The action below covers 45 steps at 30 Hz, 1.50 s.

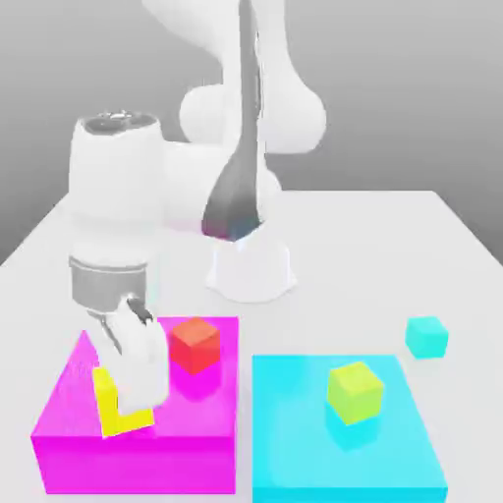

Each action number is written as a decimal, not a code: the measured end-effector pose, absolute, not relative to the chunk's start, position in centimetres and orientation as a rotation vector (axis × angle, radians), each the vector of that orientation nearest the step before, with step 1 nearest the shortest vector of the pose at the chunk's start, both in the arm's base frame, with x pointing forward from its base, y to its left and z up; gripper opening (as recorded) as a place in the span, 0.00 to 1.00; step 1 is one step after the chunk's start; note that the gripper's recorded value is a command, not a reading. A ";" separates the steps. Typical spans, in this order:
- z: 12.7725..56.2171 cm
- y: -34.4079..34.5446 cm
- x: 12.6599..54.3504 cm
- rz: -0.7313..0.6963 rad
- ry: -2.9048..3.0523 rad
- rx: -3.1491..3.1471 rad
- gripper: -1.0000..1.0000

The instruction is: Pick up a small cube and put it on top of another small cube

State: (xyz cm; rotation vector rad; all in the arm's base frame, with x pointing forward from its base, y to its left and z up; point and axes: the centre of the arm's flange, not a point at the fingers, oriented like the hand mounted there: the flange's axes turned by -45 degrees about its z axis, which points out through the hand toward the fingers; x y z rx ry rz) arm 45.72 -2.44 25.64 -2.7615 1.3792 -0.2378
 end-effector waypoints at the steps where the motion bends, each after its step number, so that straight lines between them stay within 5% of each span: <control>1: 25.8 1.3 45.2 -0.214 1.336 -2.771 0.00; 8: 26.0 17.7 37.3 -0.071 1.196 -2.822 0.00; 18: 24.8 28.8 21.3 -0.002 0.997 -2.975 0.00; 45: 19.2 28.9 20.9 -0.032 0.985 -2.998 0.00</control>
